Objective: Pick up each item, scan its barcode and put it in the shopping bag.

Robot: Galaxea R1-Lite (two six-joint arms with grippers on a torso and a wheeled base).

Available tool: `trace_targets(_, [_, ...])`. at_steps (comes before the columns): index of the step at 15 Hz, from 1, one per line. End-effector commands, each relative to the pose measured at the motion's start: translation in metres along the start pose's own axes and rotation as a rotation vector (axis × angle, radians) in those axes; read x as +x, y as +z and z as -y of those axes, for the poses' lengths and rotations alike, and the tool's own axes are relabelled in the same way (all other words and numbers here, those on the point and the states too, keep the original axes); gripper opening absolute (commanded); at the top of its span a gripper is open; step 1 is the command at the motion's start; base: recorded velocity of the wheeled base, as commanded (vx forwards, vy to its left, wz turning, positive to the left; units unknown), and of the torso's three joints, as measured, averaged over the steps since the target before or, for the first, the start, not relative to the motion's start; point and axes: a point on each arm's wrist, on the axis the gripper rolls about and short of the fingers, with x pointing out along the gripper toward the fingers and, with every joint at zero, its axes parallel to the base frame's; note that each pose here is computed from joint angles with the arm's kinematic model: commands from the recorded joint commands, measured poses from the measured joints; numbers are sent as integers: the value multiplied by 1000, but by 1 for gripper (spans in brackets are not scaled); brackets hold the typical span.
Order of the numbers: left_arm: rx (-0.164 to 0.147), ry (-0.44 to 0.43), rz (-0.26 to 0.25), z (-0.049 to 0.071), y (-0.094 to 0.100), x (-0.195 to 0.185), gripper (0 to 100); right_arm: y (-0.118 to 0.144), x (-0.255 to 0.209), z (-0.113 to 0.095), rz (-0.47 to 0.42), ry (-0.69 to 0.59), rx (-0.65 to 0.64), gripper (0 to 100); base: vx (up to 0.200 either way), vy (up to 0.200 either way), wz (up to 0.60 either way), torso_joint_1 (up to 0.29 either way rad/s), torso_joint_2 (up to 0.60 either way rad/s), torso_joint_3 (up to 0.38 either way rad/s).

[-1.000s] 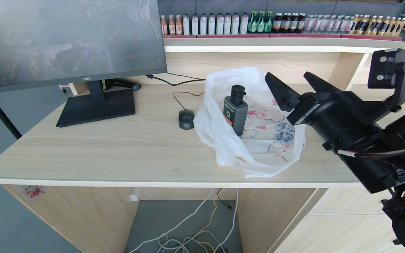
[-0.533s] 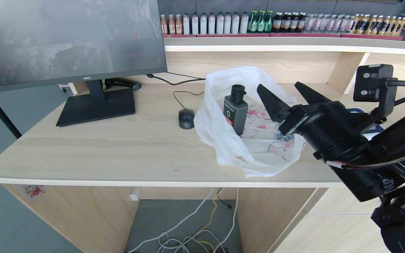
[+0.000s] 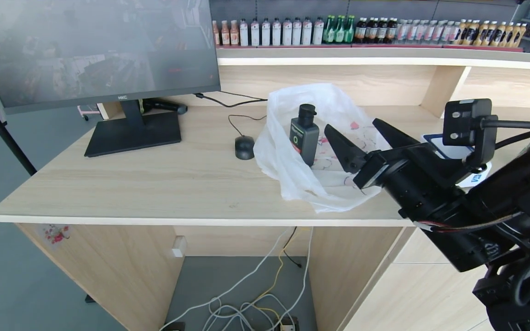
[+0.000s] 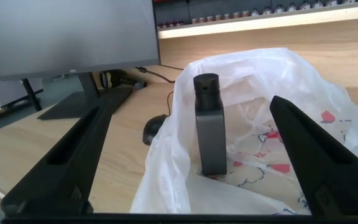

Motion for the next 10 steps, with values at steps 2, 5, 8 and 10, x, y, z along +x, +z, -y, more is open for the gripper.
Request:
trace_targets(2, [-3, 0, 1, 0, 0, 0, 100, 1, -3, 1, -3, 0, 0, 100, 0, -200, 0, -7, 2, 7])
trace_targets(5, [-6, 0, 1, 0, 0, 0, 100, 2, -9, 4, -13, -8, -6, 100, 0, -200, 0, 14, 7, 1])
trace_targets(8, [-7, 0, 1, 0, 0, 0, 100, 5, -25, 7, -30, -11, -11, 100, 0, -200, 0, -1, 2, 2])
trace_targets(10, [-9, 0, 1, 0, 0, 0, 100, 6, -32, 11, -36, -22, -20, 100, 0, -200, 0, 2, 2, 5])
